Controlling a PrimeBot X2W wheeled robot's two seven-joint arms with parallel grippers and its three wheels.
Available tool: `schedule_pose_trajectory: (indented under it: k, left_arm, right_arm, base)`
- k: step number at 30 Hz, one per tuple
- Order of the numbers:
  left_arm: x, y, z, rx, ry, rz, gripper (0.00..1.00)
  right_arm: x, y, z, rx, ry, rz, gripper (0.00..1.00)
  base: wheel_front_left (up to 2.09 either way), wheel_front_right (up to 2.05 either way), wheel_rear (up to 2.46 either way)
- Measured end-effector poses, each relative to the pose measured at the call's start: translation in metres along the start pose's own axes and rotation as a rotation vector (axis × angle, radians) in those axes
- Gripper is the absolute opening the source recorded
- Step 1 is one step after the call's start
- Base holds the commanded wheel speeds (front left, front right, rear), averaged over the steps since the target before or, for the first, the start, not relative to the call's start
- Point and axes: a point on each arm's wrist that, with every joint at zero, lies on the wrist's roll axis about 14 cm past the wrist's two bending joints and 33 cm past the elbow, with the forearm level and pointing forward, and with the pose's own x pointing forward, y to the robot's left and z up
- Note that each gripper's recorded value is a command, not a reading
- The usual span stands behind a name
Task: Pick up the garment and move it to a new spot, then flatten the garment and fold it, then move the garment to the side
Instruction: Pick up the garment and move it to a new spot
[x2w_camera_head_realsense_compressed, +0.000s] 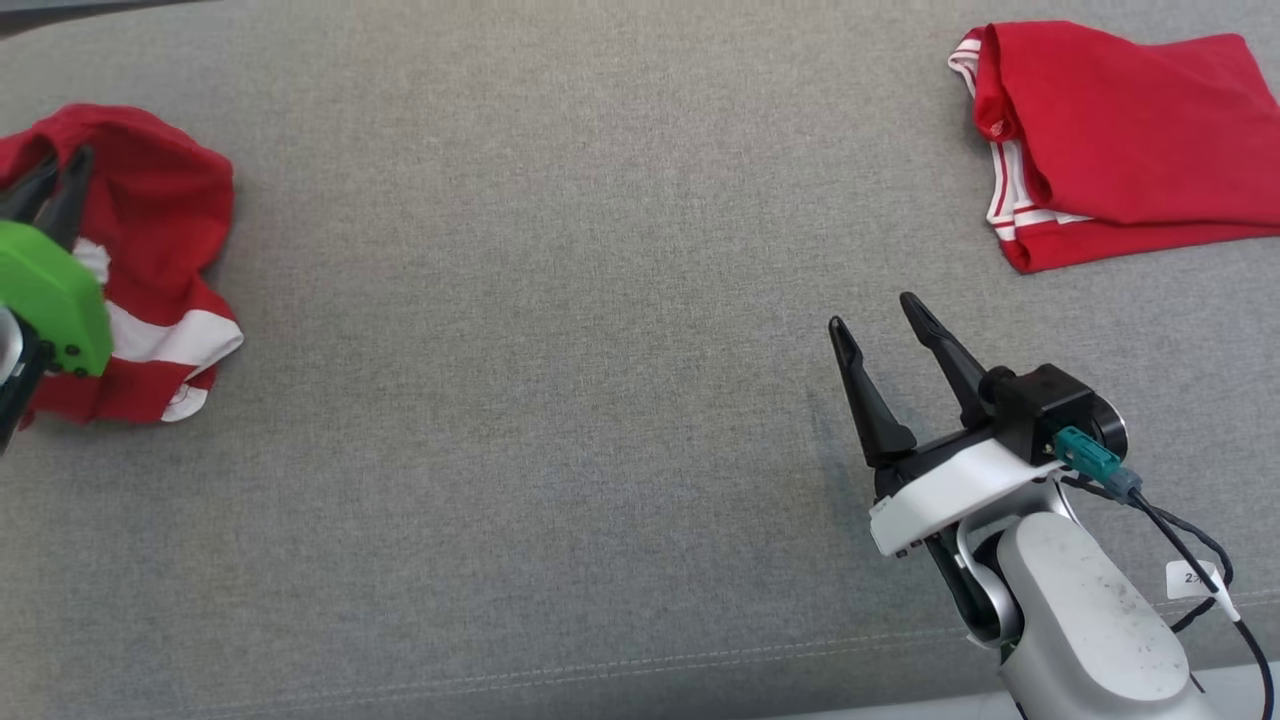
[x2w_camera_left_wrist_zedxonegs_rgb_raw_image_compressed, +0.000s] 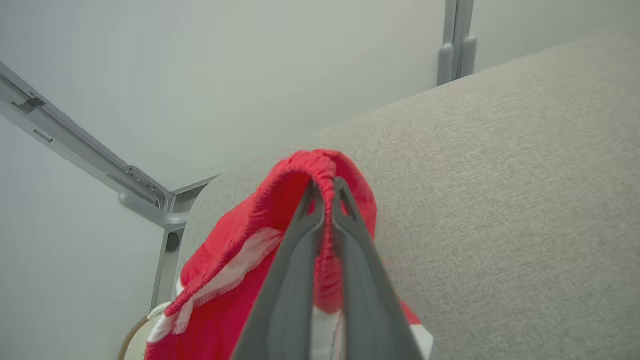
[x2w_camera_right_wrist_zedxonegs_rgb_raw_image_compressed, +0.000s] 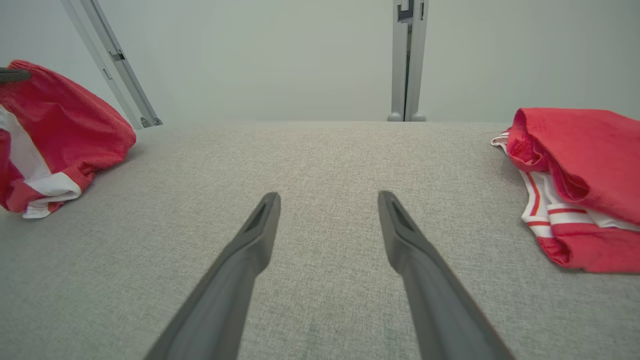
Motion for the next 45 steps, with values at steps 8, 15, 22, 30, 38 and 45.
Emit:
schedule_pose_trajectory:
  k: [8, 15, 22, 30, 38, 45]
  left_arm:
    - [0.001, -0.043, 0.067, 0.128, -0.159, -0.137, 0.00]
    - [-0.003, -0.105, 0.113, 0.223, -0.267, -0.304, 0.00]
    - [-0.018, -0.164, 0.163, 0.297, -0.389, -0.449, 0.00]
    - [-0.049, -0.230, 0.209, 0.317, -0.528, -0.607, 0.00]
    - [-0.068, -0.247, 0.230, 0.228, -0.602, -0.641, 0.00]
    - [-0.045, -0.207, 0.162, 0.112, -0.456, -0.539, 0.00]
  right_arm:
    - [-0.009, 0.002, 0.014, 0.016, -0.033, -0.018, 1.00]
    - [-0.020, -0.002, 0.023, 0.031, -0.057, -0.054, 1.00]
    - [-0.032, -0.009, 0.031, 0.036, -0.078, -0.093, 1.00]
    - [-0.046, -0.016, 0.038, 0.042, -0.097, -0.135, 1.00]
    - [-0.055, -0.019, 0.045, 0.045, -0.118, -0.158, 1.00]
    - [-0.051, -0.015, 0.038, 0.052, -0.100, -0.144, 1.00]
  base:
    - [0.00, 0.00, 0.00]
    - [0.00, 0.00, 0.00]
    - [0.00, 0.00, 0.00]
    - [0.00, 0.00, 0.00]
    - [0.00, 0.00, 0.00]
    - [0.00, 0.00, 0.00]
